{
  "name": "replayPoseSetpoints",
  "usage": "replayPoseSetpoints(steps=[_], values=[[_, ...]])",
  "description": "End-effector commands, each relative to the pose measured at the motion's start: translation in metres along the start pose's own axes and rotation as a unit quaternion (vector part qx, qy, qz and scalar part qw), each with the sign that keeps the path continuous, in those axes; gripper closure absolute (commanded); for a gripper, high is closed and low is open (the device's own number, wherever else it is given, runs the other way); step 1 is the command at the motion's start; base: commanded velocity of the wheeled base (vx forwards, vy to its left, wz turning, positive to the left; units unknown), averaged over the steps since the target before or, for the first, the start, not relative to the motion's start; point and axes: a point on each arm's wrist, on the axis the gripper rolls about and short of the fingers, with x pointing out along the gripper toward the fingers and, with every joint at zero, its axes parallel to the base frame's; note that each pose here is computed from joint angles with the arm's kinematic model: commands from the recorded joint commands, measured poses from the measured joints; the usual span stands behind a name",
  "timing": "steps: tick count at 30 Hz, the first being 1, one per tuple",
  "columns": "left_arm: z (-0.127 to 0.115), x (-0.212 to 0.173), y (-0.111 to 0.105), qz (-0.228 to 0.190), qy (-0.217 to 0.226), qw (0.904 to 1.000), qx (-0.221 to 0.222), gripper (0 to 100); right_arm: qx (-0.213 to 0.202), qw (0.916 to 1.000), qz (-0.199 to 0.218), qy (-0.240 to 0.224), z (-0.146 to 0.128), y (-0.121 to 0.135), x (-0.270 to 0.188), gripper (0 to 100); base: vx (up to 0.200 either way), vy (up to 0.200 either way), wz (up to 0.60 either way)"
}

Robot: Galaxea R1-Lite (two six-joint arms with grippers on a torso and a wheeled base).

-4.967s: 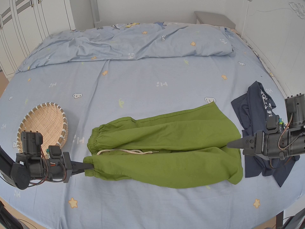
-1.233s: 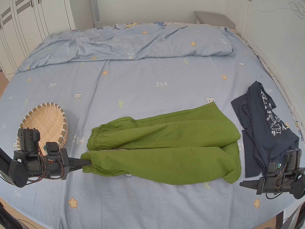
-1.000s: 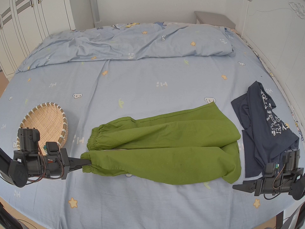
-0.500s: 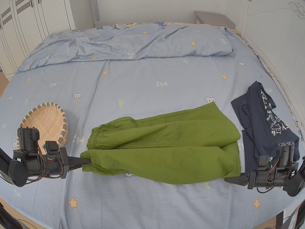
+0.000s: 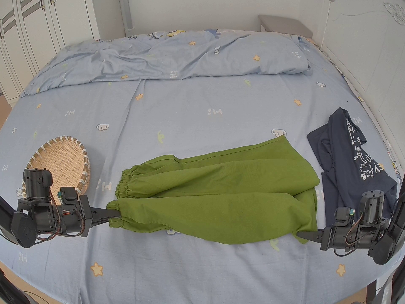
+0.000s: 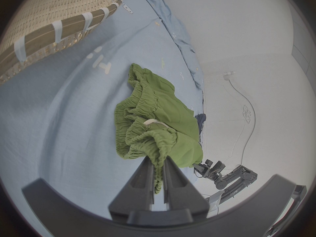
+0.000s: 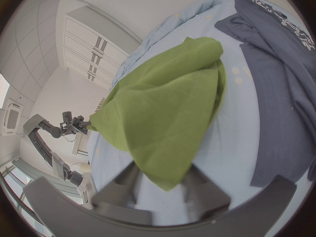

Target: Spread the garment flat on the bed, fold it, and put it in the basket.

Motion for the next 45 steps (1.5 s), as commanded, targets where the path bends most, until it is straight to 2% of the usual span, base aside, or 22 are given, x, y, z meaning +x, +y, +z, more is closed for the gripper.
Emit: replayPoseSetpoints(steps=[1, 10, 14, 19, 22, 25, 28, 29, 30, 39, 45], values=[[0.0, 0.0, 0.001, 0.0, 0.0, 1.0, -0.001, 100, 0.013, 0.9998, -0.006, 0.013, -0.007, -0.004, 0.0, 100, 0.0, 0.0, 0.0], [-0.001, -0.001, 0.003, 0.006, 0.002, 0.9999, -0.01, 100, 0.02, 0.9997, -0.015, 0.008, -0.009, -0.004, -0.01, 100, 0.0, 0.0, 0.0], [-0.008, -0.002, 0.007, 0.023, 0.025, 0.9989, -0.033, 100, 0.03, 0.9992, -0.026, 0.01, -0.007, -0.004, -0.017, 100, 0.0, 0.0, 0.0], [-0.015, -0.008, 0.007, 0.036, 0.041, 0.9981, -0.027, 100, 0.043, 0.9983, -0.038, 0.009, 0.0, 0.001, -0.031, 100, 0.0, 0.0, 0.0], [-0.017, -0.012, 0.004, 0.041, 0.048, 0.9976, -0.031, 100, 0.056, 0.9971, -0.048, 0.022, 0.007, 0.006, -0.04, 100, 0.0, 0.0, 0.0], [-0.018, -0.015, -0.001, 0.042, 0.051, 0.9973, -0.032, 100, 0.051, 0.9963, -0.059, 0.037, 0.016, 0.011, -0.052, 100, 0.0, 0.0, 0.0], [-0.02, -0.016, -0.001, 0.046, 0.058, 0.9966, -0.035, 100, 0.046, 0.9938, -0.067, 0.075, 0.019, 0.015, -0.058, 100, 0.0, 0.0, 0.0], [-0.02, -0.016, -0.001, 0.046, 0.058, 0.9966, -0.035, 100, 0.046, 0.9938, -0.067, 0.075, 0.019, 0.015, -0.058, 100, 0.0, 0.0, 0.0], [-0.02, -0.016, 0.0, 0.051, 0.065, 0.996, -0.034, 100, 0.047, 0.9912, -0.075, 0.098, 0.02, 0.012, -0.062, 100, 0.0, 0.0, 0.0], [-0.028, -0.025, 0.01, 0.085, 0.11, 0.9898, -0.032, 100, 0.056, 0.9896, -0.078, 0.107, 0.022, 0.012, -0.064, 100, 0.0, 0.0, 0.0], [-0.031, -0.04, 0.022, 0.107, 0.116, 0.9872, -0.024, 100, 0.06, 0.9877, -0.077, 0.122, 0.013, 0.013, -0.064, 100, 0.0, 0.0, 0.0]])
